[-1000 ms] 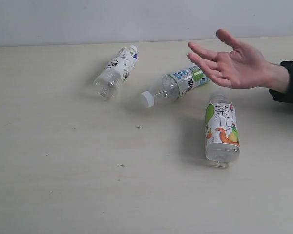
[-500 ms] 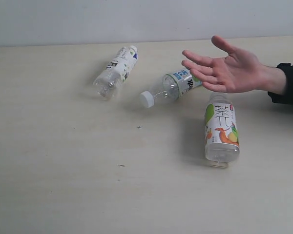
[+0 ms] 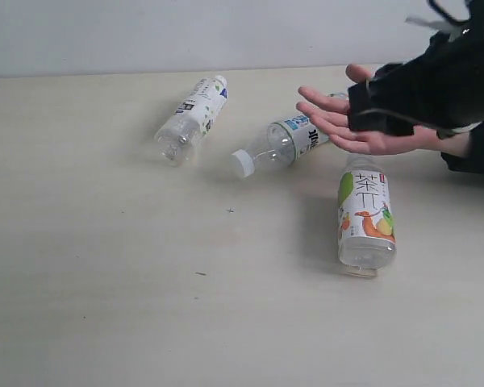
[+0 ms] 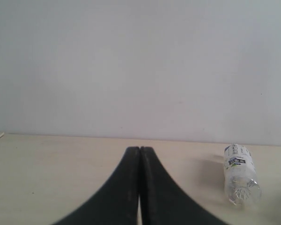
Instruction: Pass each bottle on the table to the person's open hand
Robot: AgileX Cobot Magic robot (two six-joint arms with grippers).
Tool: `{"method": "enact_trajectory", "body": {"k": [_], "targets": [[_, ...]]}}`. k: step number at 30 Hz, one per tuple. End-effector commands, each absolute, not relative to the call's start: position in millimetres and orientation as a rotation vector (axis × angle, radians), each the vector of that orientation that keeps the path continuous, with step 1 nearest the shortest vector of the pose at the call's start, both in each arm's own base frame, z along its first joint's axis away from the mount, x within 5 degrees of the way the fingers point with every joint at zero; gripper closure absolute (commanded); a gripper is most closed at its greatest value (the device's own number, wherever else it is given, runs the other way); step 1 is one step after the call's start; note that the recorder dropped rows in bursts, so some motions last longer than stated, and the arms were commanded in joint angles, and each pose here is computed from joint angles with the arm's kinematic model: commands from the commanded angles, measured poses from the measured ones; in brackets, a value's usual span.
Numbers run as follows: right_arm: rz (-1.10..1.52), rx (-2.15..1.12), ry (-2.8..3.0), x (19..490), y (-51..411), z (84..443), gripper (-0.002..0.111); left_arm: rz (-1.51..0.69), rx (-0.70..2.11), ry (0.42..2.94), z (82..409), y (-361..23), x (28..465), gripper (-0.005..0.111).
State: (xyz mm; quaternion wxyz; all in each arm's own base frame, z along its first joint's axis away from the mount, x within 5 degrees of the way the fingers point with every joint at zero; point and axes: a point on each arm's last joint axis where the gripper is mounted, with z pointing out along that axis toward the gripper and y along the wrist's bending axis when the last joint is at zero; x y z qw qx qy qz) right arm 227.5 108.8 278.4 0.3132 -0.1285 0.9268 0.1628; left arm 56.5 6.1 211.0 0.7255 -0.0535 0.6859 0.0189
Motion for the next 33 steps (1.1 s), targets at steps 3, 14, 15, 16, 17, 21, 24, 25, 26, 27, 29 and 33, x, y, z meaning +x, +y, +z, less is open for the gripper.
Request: {"method": "enact_trajectory", "body": {"k": [3, 14, 15, 16, 17, 21, 24, 25, 26, 27, 29, 33], "targets": [[0.341, -0.253, 2.638, 251, 114, 232, 0.032, 0.039, -0.109, 1.506, 211, 6, 56, 0.107], [0.169, 0.051, 2.708, 282, 112, 175, 0.031, 0.039, -0.109, 1.506, 211, 6, 56, 0.107], [0.172, 0.050, 2.707, 284, 113, 171, 0.031, 0.039, -0.109, 1.506, 211, 6, 56, 0.107], [0.167, 0.049, 2.718, 285, 113, 167, 0.031, 0.039, -0.109, 1.506, 211, 6, 56, 0.107], [0.163, 0.048, 2.727, 286, 114, 163, 0.031, 0.039, -0.109, 1.506, 211, 6, 56, 0.107], [0.134, 0.042, 2.772, 287, 114, 148, 0.031, 0.039, -0.109, 1.506, 211, 6, 56, 0.107], [0.122, 0.030, 2.787, 289, 115, 138, 0.031, 0.039, -0.109, 1.506, 211, 6, 56, 0.107], [0.119, 0.026, 2.792, 290, 115, 135, 0.031, 0.039, -0.109, 1.506, 211, 6, 56, 0.107], [0.113, 0.019, 2.797, 290, 115, 132, 0.031, 0.039, -0.109, 1.506, 211, 6, 56, 0.107], [0.110, 0.020, 2.802, 290, 115, 131, 0.032, 0.039, -0.109, 1.506, 211, 6, 56, 0.107], [0.107, 0.014, 2.803, 290, 115, 130, 0.039, 0.039, -0.109, 1.506, 211, 6, 56, 0.107], [0.105, 0.014, 2.800, 289, 114, 135, 0.068, 0.039, -0.109, 1.506, 211, 6, 56, 0.107]]}}
